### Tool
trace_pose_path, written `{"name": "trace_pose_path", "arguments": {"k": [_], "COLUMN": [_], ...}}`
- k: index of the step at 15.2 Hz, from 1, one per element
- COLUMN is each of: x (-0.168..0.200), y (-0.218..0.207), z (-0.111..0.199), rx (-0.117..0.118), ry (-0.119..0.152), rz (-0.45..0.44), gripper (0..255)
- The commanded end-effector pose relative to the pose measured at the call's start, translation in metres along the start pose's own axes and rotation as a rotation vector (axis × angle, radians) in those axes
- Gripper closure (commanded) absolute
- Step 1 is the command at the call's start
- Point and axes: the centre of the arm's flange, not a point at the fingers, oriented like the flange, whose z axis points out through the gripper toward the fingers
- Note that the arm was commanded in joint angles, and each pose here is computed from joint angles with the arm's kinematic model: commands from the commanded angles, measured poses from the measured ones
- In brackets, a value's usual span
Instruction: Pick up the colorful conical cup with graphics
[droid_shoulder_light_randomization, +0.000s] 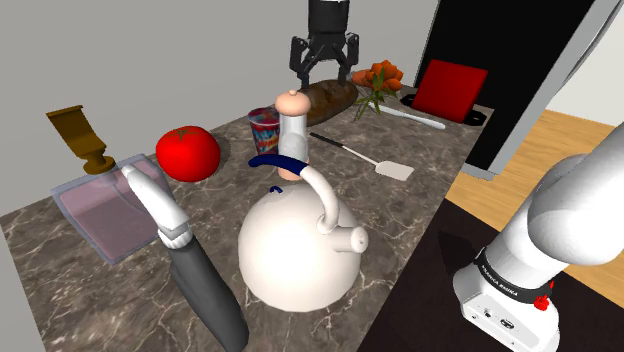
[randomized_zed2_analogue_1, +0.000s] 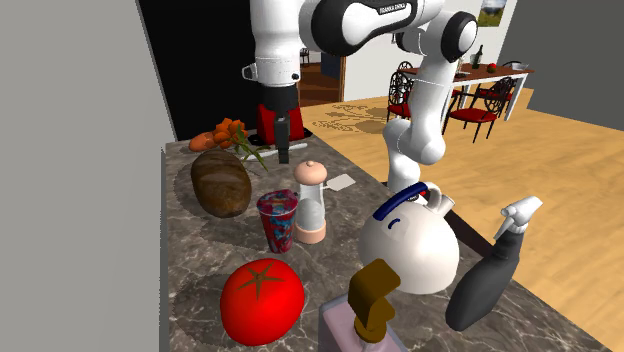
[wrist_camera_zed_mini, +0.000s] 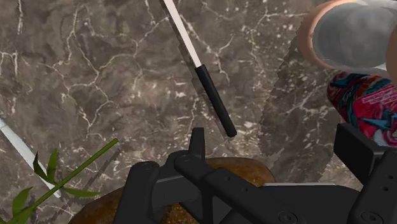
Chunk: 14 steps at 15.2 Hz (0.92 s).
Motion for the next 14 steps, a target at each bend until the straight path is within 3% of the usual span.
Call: {"name": "trace_pose_path", "arguments": {"k": [1, 9, 14], "x": [0.011, 0.054, 0.056], "y": [-0.027, -0.129, -0.133], "z": [0.001, 0.012, 0.033], "rx": [-0.004, -0.022, -0.022], "ry": [-0.011, -0.054, -0.056], "rz": [-0.001, -0.010, -0.011], "gripper": [0, 0, 0]}}
